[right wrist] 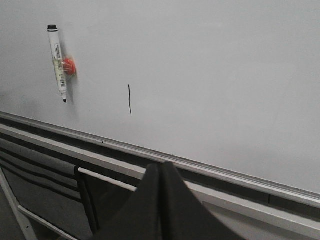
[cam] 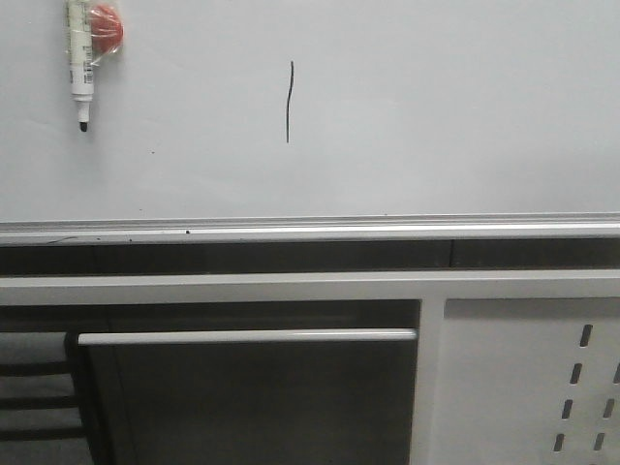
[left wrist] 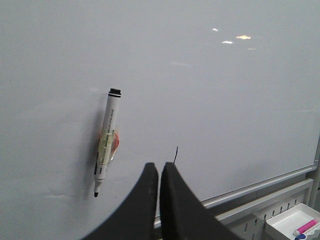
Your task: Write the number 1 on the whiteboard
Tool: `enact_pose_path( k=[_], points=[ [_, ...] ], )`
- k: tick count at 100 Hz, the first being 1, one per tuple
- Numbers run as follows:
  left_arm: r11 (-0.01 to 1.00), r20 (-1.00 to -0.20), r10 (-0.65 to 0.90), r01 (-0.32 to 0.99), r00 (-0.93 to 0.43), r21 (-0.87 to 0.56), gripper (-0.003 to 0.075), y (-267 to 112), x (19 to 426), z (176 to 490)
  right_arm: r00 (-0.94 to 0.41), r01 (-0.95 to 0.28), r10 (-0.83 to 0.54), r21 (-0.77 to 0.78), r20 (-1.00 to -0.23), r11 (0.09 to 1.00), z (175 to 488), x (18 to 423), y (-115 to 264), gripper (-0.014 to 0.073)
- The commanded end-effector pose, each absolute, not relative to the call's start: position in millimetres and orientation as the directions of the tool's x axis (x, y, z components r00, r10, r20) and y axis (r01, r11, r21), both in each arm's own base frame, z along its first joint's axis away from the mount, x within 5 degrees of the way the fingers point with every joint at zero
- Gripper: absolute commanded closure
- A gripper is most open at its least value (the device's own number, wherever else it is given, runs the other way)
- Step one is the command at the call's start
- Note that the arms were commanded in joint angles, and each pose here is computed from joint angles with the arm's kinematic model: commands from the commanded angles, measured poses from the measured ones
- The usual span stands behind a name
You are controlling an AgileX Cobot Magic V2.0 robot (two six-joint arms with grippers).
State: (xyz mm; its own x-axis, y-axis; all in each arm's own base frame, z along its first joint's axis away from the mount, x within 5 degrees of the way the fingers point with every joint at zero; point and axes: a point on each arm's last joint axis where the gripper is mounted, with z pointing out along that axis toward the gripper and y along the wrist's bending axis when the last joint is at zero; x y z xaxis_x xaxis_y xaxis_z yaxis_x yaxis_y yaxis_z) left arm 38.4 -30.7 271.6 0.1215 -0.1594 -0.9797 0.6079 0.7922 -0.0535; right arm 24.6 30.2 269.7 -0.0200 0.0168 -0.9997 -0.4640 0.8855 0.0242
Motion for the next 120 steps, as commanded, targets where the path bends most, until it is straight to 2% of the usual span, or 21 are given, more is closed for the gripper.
enact_pose_path(
  k=[1, 34, 45, 53, 72, 89, 108, 111, 120],
  points=[
    [0.805, -0.971, -0.192, 0.588, 0.146, -0.070, 0.0741, -28, 39, 282, 0.041, -0.437, 0.061, 0.037, -0.997, 0.899, 282, 24, 27, 0.0659],
    [0.806, -0.971, -0.190, 0.588, 0.148, -0.068, 0.0741, -28, 39, 282, 0.041, -0.437, 0.061, 0.037, -0.997, 0.899, 282, 24, 27, 0.0659],
    [0.824, -0.975, -0.089, 0.565, 0.206, 0.045, 0.0741, -28, 39, 281, 0.041, -0.437, 0.061, 0.037, -0.997, 0.899, 282, 24, 27, 0.0659],
    [0.848, -0.978, -0.089, 0.529, 0.187, 0.024, 0.0741, -26, 41, 278, 0.041, -0.437, 0.061, 0.037, -0.997, 0.899, 282, 24, 27, 0.0659],
    [0.940, -0.990, -0.092, 0.338, 0.109, -0.050, 0.0741, -18, 52, 253, 0.040, -0.437, 0.060, 0.037, -0.997, 0.899, 281, 24, 27, 0.0659],
    [0.980, -0.993, -0.043, 0.200, 0.111, -0.020, 0.0741, -10, 51, 231, 0.040, -0.437, 0.060, 0.037, -0.997, 0.899, 281, 24, 27, 0.0659],
    [0.988, -0.995, -0.047, 0.152, 0.083, -0.034, 0.0741, -8, 56, 200, 0.040, -0.437, 0.060, 0.037, -0.997, 0.899, 281, 24, 27, 0.0659],
    [0.987, -0.998, -0.049, 0.157, 0.033, -0.044, 0.0741, -9, 55, 197, 0.040, -0.437, 0.060, 0.037, -0.997, 0.899, 281, 24, 27, 0.0659],
    [0.984, -0.997, -0.081, 0.160, 0.001, -0.080, 0.0741, -9, 56, 194, 0.040, -0.437, 0.060, 0.037, -0.997, 0.899, 281, 24, 27, 0.0659]
  ],
)
